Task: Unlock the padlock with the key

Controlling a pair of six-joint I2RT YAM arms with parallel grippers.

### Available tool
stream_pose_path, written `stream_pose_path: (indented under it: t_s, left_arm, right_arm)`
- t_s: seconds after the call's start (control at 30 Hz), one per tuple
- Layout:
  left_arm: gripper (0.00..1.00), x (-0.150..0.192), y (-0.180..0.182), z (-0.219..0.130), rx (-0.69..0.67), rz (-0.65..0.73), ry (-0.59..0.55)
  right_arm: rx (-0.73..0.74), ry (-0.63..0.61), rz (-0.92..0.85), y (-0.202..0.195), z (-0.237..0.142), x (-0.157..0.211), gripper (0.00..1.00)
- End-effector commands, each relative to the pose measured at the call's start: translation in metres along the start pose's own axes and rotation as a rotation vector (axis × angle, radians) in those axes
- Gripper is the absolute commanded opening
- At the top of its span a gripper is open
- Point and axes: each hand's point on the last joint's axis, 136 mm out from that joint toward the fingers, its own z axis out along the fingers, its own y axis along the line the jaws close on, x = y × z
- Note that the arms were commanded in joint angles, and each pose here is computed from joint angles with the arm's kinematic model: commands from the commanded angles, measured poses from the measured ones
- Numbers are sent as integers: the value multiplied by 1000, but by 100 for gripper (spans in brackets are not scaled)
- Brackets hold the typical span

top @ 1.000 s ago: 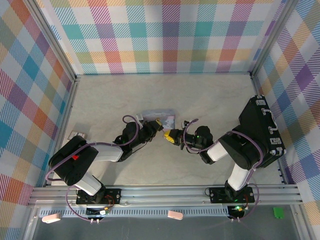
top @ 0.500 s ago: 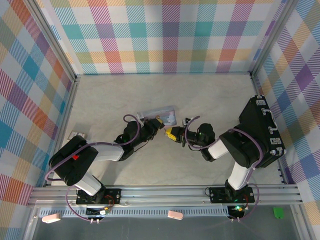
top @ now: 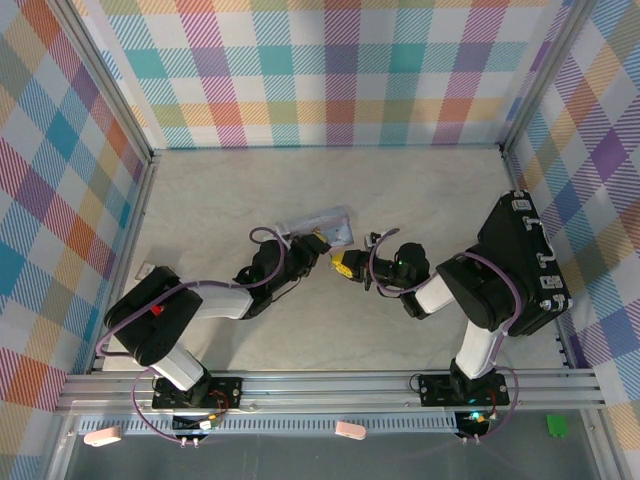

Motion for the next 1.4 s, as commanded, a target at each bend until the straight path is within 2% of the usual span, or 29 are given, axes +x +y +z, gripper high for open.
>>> stream_pose_path:
  t_s: [0.0, 0.23, 0.37, 1.37]
  left_arm:
    - [0, 100, -74, -17, 259, 51, 392]
    - [0, 98, -60, -29, 180, 131, 385]
    - [0, 95, -63, -37, 153, 183, 376]
    - [0, 120, -96, -29, 309, 143, 411]
  right_arm:
    - [-56, -127, -59, 21, 9, -34, 0]
    - [-20, -188, -54, 7, -13, -47, 0]
    - [-8, -185, -44, 0, -13, -49, 0]
    - [-73, -105, -26, 28, 19, -25, 0]
